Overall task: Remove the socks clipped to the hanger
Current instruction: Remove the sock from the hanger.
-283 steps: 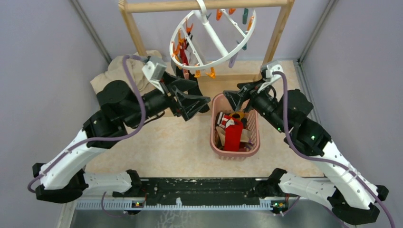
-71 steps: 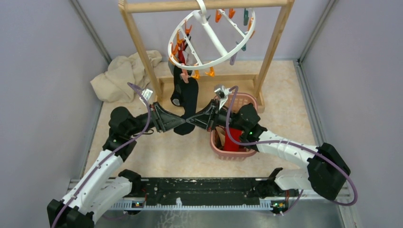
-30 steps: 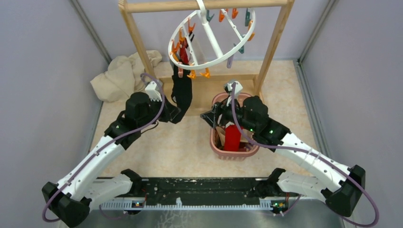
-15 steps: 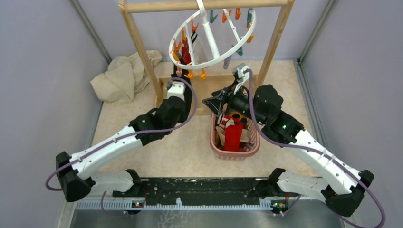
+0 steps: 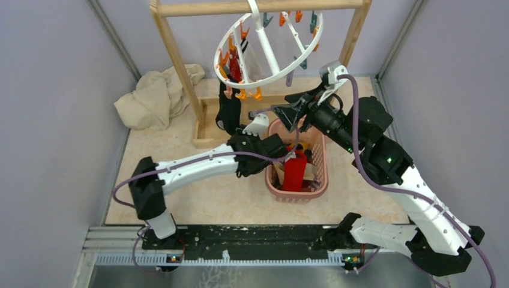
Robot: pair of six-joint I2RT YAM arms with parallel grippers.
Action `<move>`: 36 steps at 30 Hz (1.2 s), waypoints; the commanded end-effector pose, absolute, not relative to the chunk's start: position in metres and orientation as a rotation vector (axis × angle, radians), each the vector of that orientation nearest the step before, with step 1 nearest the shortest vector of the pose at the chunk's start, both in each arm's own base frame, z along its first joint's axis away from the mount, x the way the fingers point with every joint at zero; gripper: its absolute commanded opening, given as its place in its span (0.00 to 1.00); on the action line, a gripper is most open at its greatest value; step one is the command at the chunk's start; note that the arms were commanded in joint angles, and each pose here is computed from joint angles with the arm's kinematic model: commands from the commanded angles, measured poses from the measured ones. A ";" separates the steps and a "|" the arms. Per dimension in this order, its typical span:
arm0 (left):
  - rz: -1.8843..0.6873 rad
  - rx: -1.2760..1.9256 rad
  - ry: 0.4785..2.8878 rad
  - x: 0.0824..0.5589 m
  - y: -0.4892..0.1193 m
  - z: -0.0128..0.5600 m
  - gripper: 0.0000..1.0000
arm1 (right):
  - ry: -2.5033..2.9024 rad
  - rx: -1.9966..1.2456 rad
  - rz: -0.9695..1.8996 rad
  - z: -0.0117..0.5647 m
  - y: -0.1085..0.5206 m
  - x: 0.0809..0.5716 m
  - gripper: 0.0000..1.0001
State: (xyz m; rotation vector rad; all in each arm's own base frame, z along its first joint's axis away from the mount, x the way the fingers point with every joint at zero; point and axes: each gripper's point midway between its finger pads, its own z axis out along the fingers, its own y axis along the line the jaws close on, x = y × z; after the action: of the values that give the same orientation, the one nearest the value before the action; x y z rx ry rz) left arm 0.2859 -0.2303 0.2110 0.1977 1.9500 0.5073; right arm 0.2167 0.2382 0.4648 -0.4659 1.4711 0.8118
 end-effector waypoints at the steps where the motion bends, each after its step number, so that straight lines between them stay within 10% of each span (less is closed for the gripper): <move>1: 0.809 0.256 1.877 0.279 -0.211 0.219 0.11 | 1.402 -0.488 0.818 0.498 0.239 0.213 0.55; 36: 0.705 0.361 1.805 0.254 -0.263 0.248 0.10 | 1.594 -0.526 0.714 0.488 0.291 0.275 0.53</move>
State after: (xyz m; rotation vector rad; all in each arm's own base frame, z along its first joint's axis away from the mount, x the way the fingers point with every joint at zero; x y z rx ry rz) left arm 0.2596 -0.2623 0.2211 0.3889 1.8337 0.7624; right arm 0.2675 0.3122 0.4527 -0.6130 1.6759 0.8054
